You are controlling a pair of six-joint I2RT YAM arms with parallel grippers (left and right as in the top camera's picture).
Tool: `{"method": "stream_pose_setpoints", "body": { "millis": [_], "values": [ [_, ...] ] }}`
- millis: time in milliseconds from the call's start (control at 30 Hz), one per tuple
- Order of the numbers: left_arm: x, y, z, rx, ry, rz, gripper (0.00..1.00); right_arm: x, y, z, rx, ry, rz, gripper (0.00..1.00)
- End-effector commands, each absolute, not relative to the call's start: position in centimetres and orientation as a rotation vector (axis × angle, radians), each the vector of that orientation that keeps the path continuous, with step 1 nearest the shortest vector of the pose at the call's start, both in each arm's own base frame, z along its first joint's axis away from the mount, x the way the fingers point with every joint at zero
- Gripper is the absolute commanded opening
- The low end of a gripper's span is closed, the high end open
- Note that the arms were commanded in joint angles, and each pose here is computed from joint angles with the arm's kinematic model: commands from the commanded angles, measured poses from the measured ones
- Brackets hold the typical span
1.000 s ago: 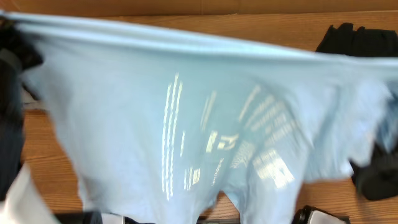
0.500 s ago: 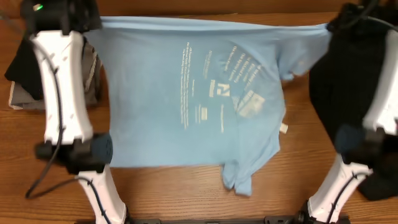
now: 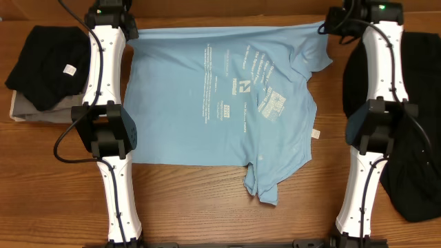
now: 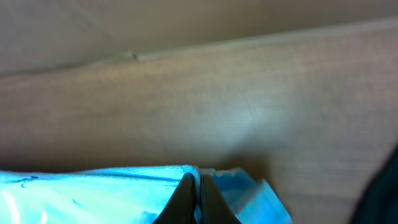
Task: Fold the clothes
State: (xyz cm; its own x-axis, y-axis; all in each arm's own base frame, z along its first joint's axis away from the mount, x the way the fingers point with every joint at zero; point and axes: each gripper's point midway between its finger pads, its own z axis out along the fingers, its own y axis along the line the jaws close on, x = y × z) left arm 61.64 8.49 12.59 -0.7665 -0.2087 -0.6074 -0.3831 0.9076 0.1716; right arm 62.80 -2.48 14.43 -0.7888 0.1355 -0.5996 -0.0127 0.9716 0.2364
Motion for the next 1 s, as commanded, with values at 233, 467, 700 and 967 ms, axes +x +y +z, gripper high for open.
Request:
{"method": "stream_pose_setpoints", "body": {
  "millis": [233,467,700,967],
  "values": [
    [61.2,11.5,13.5,-0.497,2.424,0.449,0.04,63.9,-3.6,16.8,0.203,2.383,0.228,0.04],
    [57.6,8.5,11.0,-0.413,2.668,0.288,0.04,59.9,-3.3,18.4,0.249,2.497,0.242,0.04],
    [53.2,7.8,10.4,-0.406,2.856,0.288,0.04,53.8,-2.7,19.0,0.294,2.693,0.253,0.04],
    [50.1,8.1,10.0,-0.377,2.984,0.327,0.04,48.1,-2.1,16.4,0.357,2.947,0.269,0.04]
  ]
}}
